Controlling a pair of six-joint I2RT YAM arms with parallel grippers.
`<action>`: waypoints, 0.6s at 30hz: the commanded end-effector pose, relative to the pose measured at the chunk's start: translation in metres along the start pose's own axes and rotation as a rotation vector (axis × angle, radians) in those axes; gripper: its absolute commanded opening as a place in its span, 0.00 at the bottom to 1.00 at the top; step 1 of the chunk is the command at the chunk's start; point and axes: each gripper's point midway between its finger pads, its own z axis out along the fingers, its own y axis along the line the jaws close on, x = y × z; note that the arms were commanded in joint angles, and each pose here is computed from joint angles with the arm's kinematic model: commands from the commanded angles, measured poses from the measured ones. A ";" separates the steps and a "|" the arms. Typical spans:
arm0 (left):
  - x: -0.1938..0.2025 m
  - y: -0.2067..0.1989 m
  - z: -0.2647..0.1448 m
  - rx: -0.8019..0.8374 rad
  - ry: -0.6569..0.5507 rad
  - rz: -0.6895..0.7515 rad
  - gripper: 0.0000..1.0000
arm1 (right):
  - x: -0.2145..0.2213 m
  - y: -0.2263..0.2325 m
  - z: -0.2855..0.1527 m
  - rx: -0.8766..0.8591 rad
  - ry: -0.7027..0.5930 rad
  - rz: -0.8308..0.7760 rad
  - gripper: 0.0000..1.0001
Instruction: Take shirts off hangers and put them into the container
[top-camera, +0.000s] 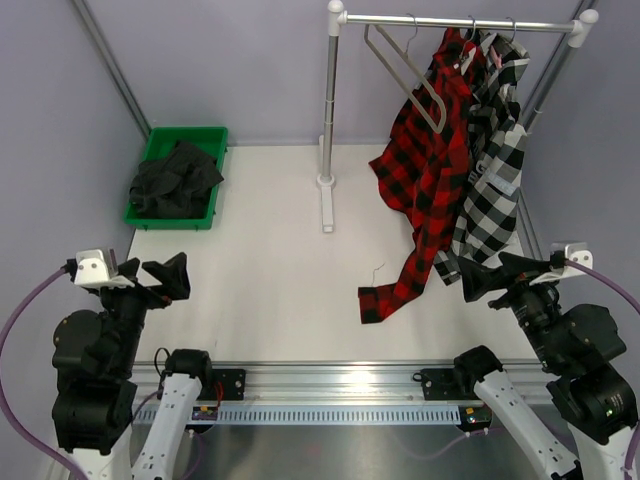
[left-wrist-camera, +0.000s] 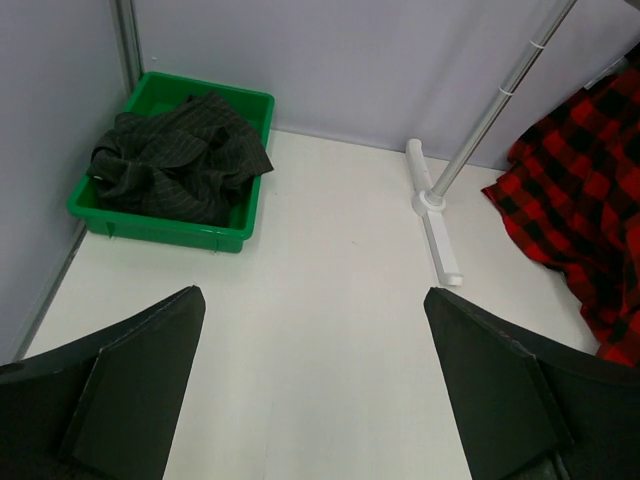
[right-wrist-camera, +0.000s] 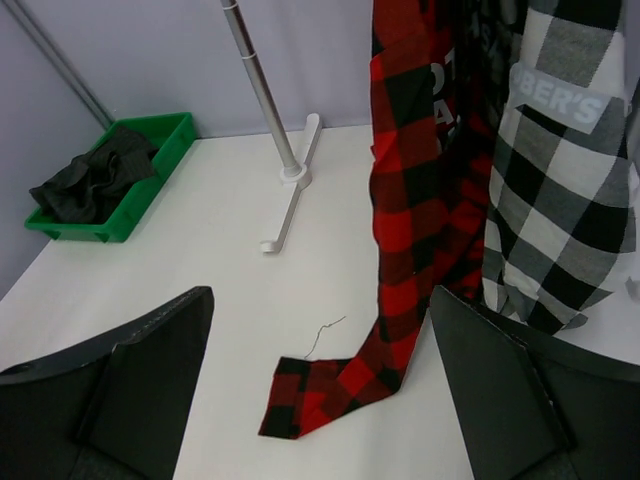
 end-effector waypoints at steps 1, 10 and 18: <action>0.017 0.017 -0.007 -0.051 0.001 0.059 0.99 | 0.000 -0.017 -0.001 0.080 -0.032 -0.036 0.99; 0.040 0.025 -0.002 -0.064 0.011 0.064 0.99 | 0.003 -0.021 -0.003 0.086 -0.066 -0.040 1.00; 0.042 0.023 0.004 -0.050 0.018 0.068 0.99 | 0.007 -0.021 0.000 0.080 -0.078 -0.033 0.99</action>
